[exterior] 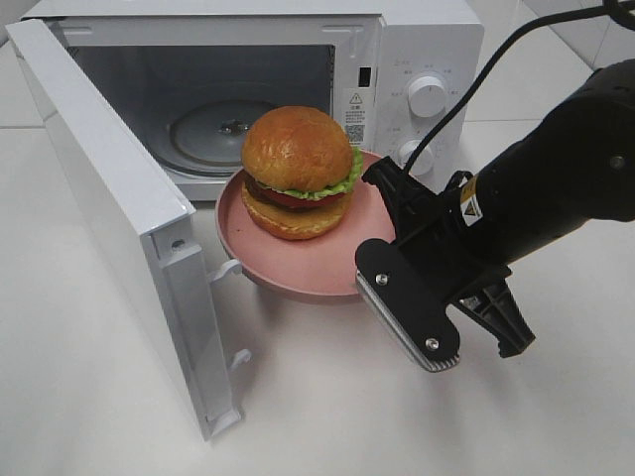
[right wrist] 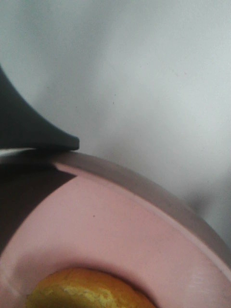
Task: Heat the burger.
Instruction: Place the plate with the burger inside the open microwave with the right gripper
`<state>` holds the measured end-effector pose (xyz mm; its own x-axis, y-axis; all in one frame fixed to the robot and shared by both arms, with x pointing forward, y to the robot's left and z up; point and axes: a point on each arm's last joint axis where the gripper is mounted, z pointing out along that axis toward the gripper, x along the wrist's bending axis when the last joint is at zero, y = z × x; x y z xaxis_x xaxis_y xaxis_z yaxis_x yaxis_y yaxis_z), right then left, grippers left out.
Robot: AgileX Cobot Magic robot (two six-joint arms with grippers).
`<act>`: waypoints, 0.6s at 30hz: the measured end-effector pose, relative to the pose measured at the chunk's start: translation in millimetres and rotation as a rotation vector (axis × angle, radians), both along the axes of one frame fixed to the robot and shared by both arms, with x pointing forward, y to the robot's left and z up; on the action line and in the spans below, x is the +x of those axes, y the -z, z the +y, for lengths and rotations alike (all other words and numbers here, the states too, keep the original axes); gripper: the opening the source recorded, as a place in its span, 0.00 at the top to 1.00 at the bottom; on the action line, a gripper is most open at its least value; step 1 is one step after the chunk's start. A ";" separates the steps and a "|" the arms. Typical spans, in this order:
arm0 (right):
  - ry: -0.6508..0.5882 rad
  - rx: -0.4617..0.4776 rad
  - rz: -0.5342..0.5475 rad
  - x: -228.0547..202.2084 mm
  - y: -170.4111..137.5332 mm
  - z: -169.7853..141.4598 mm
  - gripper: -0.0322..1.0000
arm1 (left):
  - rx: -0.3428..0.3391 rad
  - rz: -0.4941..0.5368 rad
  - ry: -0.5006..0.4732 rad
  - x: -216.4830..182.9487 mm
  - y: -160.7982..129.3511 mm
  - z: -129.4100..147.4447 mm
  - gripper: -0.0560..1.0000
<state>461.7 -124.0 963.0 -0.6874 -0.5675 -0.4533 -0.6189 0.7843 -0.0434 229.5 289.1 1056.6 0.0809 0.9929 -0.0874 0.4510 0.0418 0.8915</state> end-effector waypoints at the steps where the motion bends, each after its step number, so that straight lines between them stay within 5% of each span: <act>1: 0.000 -0.002 0.002 0.9 0.7 0.7 0.94 | 0.000 0.000 0.000 0.0 0.0 0.0 0.01; 18: -0.017 -0.040 0.012 29.4 -1.2 25.6 0.94 | 0.000 0.000 0.000 0.0 0.0 0.0 0.01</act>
<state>491.1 -98.3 964.2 -0.6828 -0.5966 -0.4218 -0.6326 0.7715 -0.0671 229.5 289.1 1056.6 0.0809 0.9929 -0.0874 0.4510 0.0418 0.8915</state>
